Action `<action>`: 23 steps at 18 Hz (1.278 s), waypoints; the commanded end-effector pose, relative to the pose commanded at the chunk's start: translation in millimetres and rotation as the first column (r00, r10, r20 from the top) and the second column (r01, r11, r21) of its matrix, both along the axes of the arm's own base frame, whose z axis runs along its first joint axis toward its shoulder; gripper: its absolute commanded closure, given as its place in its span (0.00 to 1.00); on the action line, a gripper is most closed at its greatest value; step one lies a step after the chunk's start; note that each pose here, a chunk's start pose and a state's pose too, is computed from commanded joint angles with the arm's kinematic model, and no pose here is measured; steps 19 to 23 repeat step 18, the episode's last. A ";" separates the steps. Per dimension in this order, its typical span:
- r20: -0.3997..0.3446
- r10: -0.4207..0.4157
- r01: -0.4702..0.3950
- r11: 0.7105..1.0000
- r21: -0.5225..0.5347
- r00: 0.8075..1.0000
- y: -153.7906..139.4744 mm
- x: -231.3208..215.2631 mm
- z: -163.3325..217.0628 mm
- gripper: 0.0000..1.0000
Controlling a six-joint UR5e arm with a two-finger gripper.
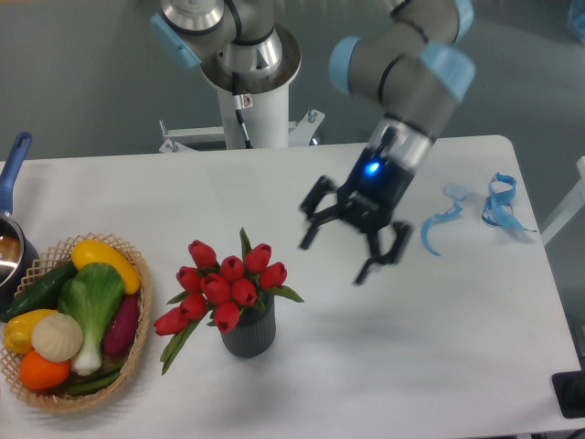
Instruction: Insert the flowers into the vase
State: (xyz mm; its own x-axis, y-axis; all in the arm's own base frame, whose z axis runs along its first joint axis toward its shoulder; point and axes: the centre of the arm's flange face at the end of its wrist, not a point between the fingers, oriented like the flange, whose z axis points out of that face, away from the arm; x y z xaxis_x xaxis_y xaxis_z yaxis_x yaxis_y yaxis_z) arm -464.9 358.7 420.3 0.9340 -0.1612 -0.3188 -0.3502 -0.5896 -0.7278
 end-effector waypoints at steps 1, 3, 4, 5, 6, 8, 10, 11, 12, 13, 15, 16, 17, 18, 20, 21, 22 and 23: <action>-0.033 0.017 -0.018 1.000 -0.011 0.999 -3.8 -1.9 15.9 0.00; -0.111 0.077 -0.085 0.994 -0.067 0.991 -19.8 -9.3 43.0 0.00; -0.148 0.110 -0.126 0.986 -0.105 0.983 -28.0 -12.6 51.9 0.00; -0.180 0.131 -0.159 0.976 -0.152 0.975 -32.9 -11.1 58.1 0.00; -0.202 0.145 -0.187 0.960 -0.209 0.969 -38.9 -5.3 59.9 0.00; -0.298 0.094 -0.196 0.922 -0.335 0.950 -51.9 -2.8 62.3 0.00; -0.322 0.007 -0.165 0.869 -0.467 0.947 -65.3 -3.9 57.9 0.00; -0.328 -0.048 -0.134 0.850 -0.510 0.943 -70.7 -2.4 59.7 0.00; -0.334 -0.108 -0.097 0.834 -0.543 0.936 -76.0 0.3 62.4 0.00; -0.336 -0.158 -0.067 0.819 -0.570 0.929 -86.0 -1.0 64.0 0.00; -0.334 -0.216 -0.035 0.793 -0.608 0.918 -108.4 -1.1 63.8 0.00; -0.336 -0.231 -0.028 0.786 -0.617 0.913 -117.4 -3.4 62.6 0.00; -0.334 -0.235 -0.025 0.784 -0.621 0.913 -120.4 -4.6 61.4 0.00; -0.334 -0.236 -0.025 0.784 -0.620 0.913 -121.1 -4.3 61.4 0.00; -0.334 -0.236 -0.025 0.784 -0.620 0.913 -121.1 -4.3 61.4 0.00; -0.334 -0.236 -0.025 0.784 -0.620 0.913 -121.1 -4.3 61.4 0.00; -0.334 -0.236 -0.025 0.784 -0.620 0.913 -121.1 -4.3 61.4 0.00; -0.334 -0.236 -0.025 0.784 -0.620 0.913 -121.1 -4.3 61.4 0.00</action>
